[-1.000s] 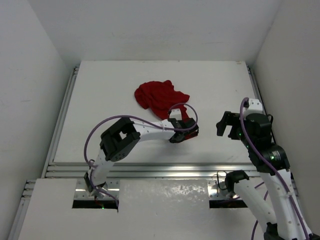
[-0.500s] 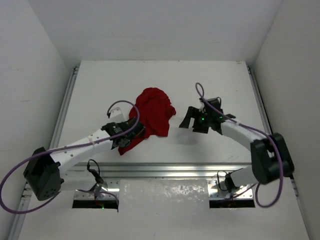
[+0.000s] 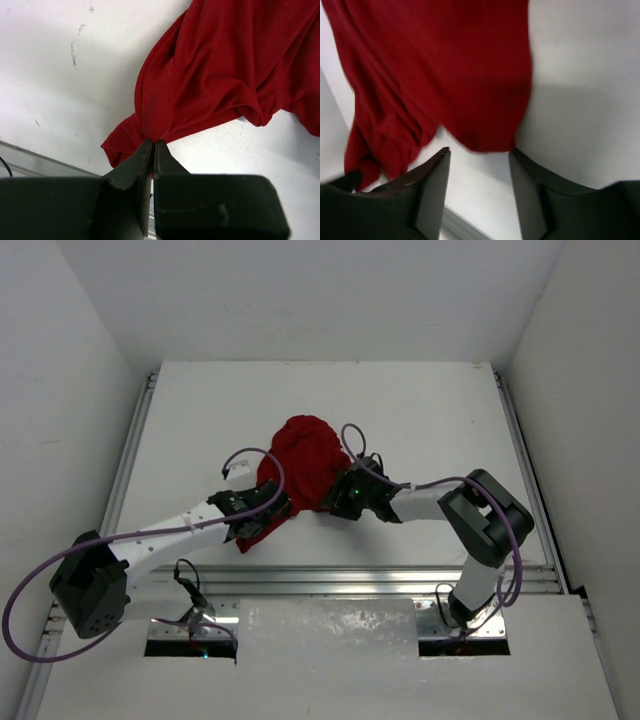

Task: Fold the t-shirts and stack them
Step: Flatten out the tshirt

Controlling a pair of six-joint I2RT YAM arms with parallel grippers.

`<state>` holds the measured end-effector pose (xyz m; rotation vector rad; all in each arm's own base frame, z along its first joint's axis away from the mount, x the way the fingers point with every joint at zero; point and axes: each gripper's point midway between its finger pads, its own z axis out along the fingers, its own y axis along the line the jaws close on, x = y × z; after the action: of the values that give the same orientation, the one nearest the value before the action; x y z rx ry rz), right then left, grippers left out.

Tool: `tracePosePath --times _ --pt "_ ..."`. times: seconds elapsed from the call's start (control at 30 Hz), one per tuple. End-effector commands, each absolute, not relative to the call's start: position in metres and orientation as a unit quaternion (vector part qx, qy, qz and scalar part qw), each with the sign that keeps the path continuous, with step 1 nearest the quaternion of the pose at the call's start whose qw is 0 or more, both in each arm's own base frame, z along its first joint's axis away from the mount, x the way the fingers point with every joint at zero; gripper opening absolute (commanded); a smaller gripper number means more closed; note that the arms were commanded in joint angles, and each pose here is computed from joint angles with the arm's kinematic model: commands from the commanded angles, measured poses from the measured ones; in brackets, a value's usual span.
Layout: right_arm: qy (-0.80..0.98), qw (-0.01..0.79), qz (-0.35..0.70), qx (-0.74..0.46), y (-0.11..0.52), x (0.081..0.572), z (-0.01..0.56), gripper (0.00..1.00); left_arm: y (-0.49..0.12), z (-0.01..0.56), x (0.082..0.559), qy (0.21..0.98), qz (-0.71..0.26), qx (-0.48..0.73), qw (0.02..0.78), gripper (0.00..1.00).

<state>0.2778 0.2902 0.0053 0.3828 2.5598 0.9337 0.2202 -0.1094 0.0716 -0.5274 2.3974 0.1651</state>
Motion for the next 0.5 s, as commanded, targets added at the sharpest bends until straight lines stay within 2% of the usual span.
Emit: tracePosePath --times 0.0,0.07,0.13,0.17,0.2,0.23,0.33,0.4,0.43,0.47 --pt "0.907 0.232 0.298 0.185 0.285 0.298 -0.006 0.51 -0.111 0.08 0.226 0.913 0.048 -0.204 0.35 0.0" --pt "0.911 0.239 0.277 0.188 0.281 0.303 -0.011 0.47 -0.11 0.081 0.226 0.912 0.047 -0.204 0.352 0.0" --pt "0.917 0.237 0.266 0.181 0.28 0.304 -0.015 0.37 -0.109 0.083 0.226 0.911 0.048 -0.202 0.356 0.0" --pt "0.918 0.24 0.26 0.179 0.279 0.305 -0.015 0.18 -0.107 0.085 0.226 0.91 0.051 -0.204 0.358 0.0" --pt "0.919 0.243 0.254 0.178 0.277 0.305 -0.015 0.03 -0.107 0.088 0.227 0.909 0.051 -0.204 0.361 0.0" --pt "0.921 0.248 0.242 0.177 0.272 0.303 -0.017 0.0 -0.105 0.09 0.228 0.907 0.053 -0.205 0.364 0.0" --pt "0.915 0.29 0.236 0.151 0.264 0.3 0.015 0.0 -0.099 0.109 0.235 0.898 0.065 -0.211 0.381 0.0" --pt "0.897 0.356 0.231 0.123 0.251 0.307 0.07 0.0 -0.095 0.145 0.249 0.884 0.072 -0.223 0.405 0.0" --pt "0.9 0.369 0.199 0.12 0.234 0.303 0.082 0.0 -0.089 0.185 0.26 0.867 0.076 -0.24 0.431 0.0" --pt "0.879 0.417 0.208 0.104 0.224 0.304 0.129 0.0 -0.085 0.207 0.264 0.857 0.077 -0.248 0.446 0.0"
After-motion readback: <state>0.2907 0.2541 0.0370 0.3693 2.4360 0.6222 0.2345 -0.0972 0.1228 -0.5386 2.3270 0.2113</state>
